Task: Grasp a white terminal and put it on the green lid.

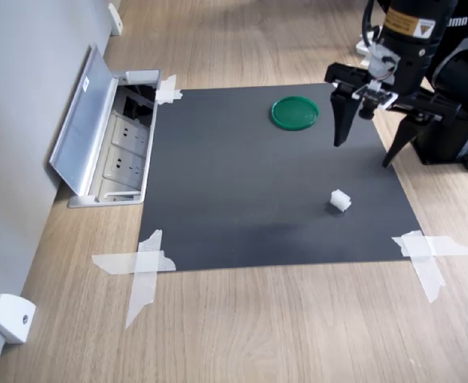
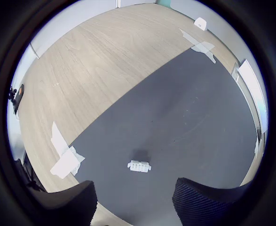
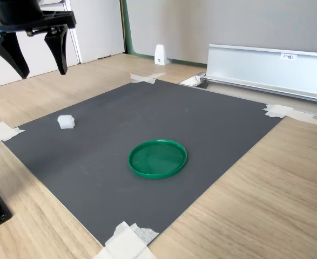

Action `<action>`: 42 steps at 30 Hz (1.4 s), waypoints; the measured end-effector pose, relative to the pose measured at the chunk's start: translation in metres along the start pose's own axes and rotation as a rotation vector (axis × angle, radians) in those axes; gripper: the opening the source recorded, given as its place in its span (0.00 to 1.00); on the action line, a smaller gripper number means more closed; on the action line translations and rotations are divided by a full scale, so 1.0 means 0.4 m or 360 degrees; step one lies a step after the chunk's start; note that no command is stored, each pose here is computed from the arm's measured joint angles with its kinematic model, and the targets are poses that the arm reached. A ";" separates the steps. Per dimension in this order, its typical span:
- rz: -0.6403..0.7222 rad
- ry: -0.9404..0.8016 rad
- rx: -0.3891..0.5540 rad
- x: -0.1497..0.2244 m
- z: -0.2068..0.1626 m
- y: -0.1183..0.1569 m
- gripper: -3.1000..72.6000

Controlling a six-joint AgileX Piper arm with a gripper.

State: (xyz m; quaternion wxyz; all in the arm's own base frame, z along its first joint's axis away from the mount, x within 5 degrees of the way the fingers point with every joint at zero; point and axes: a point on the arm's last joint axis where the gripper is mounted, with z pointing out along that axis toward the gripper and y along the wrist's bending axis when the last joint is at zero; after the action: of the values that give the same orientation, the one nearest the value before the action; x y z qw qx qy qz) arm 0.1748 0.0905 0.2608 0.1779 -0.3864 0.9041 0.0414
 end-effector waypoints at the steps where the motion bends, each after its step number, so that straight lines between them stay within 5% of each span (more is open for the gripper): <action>1: -0.0001 0.0014 0.0002 0.000 0.011 -0.002 0.93; 14: -0.0002 0.0126 0.0004 0.001 0.134 -0.016 0.91; 42: -0.0122 0.0198 -0.0018 0.031 0.216 -0.013 0.90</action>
State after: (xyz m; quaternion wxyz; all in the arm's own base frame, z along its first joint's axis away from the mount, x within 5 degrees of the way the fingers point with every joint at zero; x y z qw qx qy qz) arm 0.1954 0.0967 0.1762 0.1205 -0.4235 0.8977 0.0156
